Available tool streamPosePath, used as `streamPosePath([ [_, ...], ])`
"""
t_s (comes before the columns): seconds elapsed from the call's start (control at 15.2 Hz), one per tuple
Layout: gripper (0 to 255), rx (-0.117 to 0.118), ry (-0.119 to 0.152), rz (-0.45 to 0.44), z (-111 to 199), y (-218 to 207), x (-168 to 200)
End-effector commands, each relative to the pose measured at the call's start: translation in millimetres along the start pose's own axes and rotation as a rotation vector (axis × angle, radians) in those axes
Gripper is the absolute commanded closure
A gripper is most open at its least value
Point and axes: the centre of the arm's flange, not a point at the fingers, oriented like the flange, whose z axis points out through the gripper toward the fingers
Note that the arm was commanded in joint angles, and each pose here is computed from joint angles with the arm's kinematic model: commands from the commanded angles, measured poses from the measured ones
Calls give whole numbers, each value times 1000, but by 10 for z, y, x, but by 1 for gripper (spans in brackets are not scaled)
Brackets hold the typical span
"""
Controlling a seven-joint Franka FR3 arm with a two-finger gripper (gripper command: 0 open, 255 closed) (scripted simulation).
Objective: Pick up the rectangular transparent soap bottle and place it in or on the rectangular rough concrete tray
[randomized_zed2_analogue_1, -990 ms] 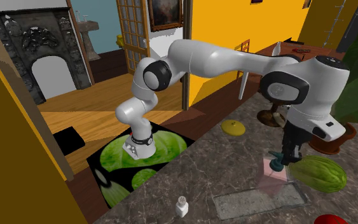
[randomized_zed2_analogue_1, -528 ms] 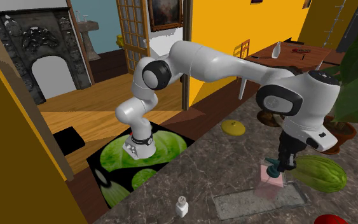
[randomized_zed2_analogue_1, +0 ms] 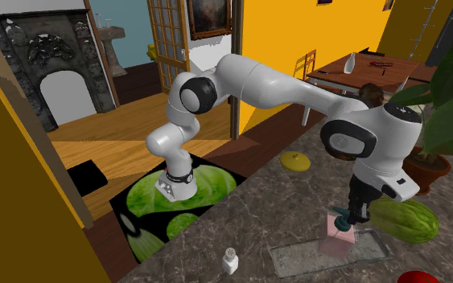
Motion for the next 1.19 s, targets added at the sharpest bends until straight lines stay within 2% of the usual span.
streamPosePath([
  [0.0, 255, 0, 1, 0, 2, 0, 0],
  [0.2, 255, 0, 1, 0, 2, 0, 0],
  [0.26, 0, 0, 1, 0, 2, 0, 0],
  [0.59, 0, 0, 1, 0, 2, -1, 0],
  [0.86, 0, 0, 1, 0, -497, 0, -1],
  [1.12, 0, 0, 1, 0, -497, 0, -1],
])
